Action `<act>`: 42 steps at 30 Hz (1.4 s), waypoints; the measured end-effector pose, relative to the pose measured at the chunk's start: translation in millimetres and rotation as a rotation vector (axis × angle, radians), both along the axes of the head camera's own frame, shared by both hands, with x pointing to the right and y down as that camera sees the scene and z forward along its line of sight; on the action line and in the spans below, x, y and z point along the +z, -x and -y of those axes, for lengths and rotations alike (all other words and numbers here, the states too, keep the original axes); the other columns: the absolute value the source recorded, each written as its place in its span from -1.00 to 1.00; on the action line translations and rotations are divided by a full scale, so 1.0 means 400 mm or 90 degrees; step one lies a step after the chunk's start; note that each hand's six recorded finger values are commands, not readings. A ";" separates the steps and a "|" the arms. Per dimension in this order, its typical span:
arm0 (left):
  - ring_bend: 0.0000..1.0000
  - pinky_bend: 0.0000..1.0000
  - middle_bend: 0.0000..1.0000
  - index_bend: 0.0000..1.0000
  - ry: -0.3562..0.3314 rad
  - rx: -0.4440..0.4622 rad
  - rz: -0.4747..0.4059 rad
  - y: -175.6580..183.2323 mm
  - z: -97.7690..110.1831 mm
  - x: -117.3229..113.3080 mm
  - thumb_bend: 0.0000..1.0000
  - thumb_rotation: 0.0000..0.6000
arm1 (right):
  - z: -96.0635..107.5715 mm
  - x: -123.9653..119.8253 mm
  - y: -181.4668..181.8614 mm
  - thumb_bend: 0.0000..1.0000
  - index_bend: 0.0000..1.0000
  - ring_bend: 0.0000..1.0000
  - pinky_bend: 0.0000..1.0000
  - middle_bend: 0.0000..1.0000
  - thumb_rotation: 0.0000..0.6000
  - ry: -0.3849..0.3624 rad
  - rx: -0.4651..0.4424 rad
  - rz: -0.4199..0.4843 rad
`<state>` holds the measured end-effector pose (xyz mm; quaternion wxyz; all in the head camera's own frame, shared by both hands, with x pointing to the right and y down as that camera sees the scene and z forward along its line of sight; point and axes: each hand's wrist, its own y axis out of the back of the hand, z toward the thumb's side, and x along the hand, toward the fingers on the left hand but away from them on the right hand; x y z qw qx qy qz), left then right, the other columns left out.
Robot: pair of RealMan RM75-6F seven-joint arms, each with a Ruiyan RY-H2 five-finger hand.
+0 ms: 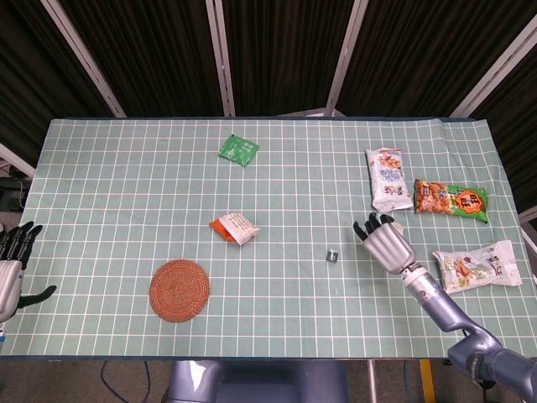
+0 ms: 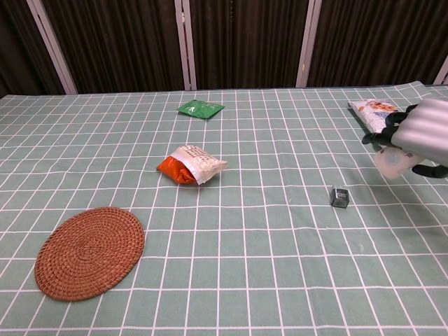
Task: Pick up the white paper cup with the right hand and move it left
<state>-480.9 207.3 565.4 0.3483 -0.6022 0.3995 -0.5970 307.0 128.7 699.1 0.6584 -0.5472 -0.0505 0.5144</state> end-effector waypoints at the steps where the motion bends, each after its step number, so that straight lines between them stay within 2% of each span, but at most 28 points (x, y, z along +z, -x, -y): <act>1: -1.00 -1.00 -1.00 -1.00 0.002 0.000 -0.002 -0.001 0.000 0.000 -1.00 1.00 | 0.007 -0.002 0.001 -0.48 -0.64 -0.53 -0.12 -0.23 1.00 0.015 0.031 0.030; 5: -1.00 -1.00 -1.00 -1.00 0.002 0.001 -0.002 -0.002 0.000 -0.002 -1.00 1.00 | 0.040 0.005 -0.009 -0.48 -0.64 -0.53 -0.14 -0.23 1.00 0.093 0.185 0.156; 8: -1.00 -1.00 -1.00 -1.00 0.004 0.000 -0.002 -0.001 -0.001 -0.001 -1.00 1.00 | 0.058 0.023 -0.024 -0.48 -0.64 -0.54 -0.16 -0.23 1.00 0.137 0.282 0.217; 11: -1.00 -1.00 -1.00 -1.00 0.008 -0.001 -0.002 0.000 -0.002 0.002 -1.00 1.00 | 0.064 0.043 -0.036 -0.49 -0.64 -0.54 -0.16 -0.23 1.00 0.157 0.326 0.237; 14: -1.00 -1.00 -1.00 -1.00 0.010 -0.003 -0.001 0.002 -0.002 0.002 -1.00 1.00 | 0.064 0.058 -0.046 -0.50 -0.64 -0.54 -0.17 -0.23 1.00 0.164 0.339 0.239; 16: -1.00 -1.00 -1.00 -1.00 0.010 -0.004 -0.002 0.002 -0.002 0.002 -1.00 1.00 | 0.060 0.067 -0.048 -0.51 -0.64 -0.55 -0.19 -0.23 1.00 0.169 0.342 0.240; 18: -1.00 -1.00 -1.00 -1.00 0.010 -0.004 -0.002 0.002 -0.002 0.001 -1.00 1.00 | 0.055 0.073 -0.045 -0.54 -0.66 -0.64 -0.32 -0.31 1.00 0.174 0.340 0.239; 19: -1.00 -1.00 -1.00 -1.00 0.011 -0.003 -0.003 0.001 -0.002 0.001 -1.00 1.00 | 0.054 0.074 -0.045 -0.55 -0.69 -0.69 -0.38 -0.37 1.00 0.174 0.336 0.238; 21: -1.00 -1.00 -1.00 -1.00 0.012 -0.003 -0.003 0.000 -0.003 0.002 -1.00 1.00 | 0.050 0.076 -0.043 -0.60 -0.85 -0.87 -0.56 -0.64 1.00 0.176 0.326 0.231; 23: -1.00 -1.00 -1.00 -1.00 0.014 -0.002 -0.003 -0.001 -0.004 0.002 -1.00 1.00 | 0.047 0.078 -0.046 -0.67 -0.94 -0.97 -0.73 -0.79 1.00 0.179 0.320 0.219; 26: -1.00 -1.00 -1.00 -1.00 0.015 -0.001 -0.003 -0.002 -0.005 0.003 -1.00 1.00 | 0.041 0.078 -0.050 -0.82 -1.00 -1.00 -0.97 -0.97 1.00 0.184 0.312 0.198; 30: -1.00 -1.00 -1.00 -1.00 0.016 -0.001 -0.005 -0.003 -0.005 0.000 -1.00 1.00 | 0.036 0.073 -0.057 -0.96 -1.00 -1.00 -1.00 -1.00 1.00 0.182 0.299 0.163; 34: -1.00 -1.00 -1.00 -1.00 0.016 -0.002 -0.009 -0.003 -0.004 -0.002 -1.00 1.00 | 0.030 0.050 -0.046 -0.97 -1.00 -1.00 -1.00 -1.00 1.00 0.168 0.268 0.132; 42: -1.00 -1.00 -1.00 -1.00 0.015 0.000 -0.006 -0.004 -0.004 -0.003 -1.00 1.00 | 0.017 0.001 -0.008 -0.94 -1.00 -1.00 -1.00 -0.97 1.00 0.096 0.146 0.036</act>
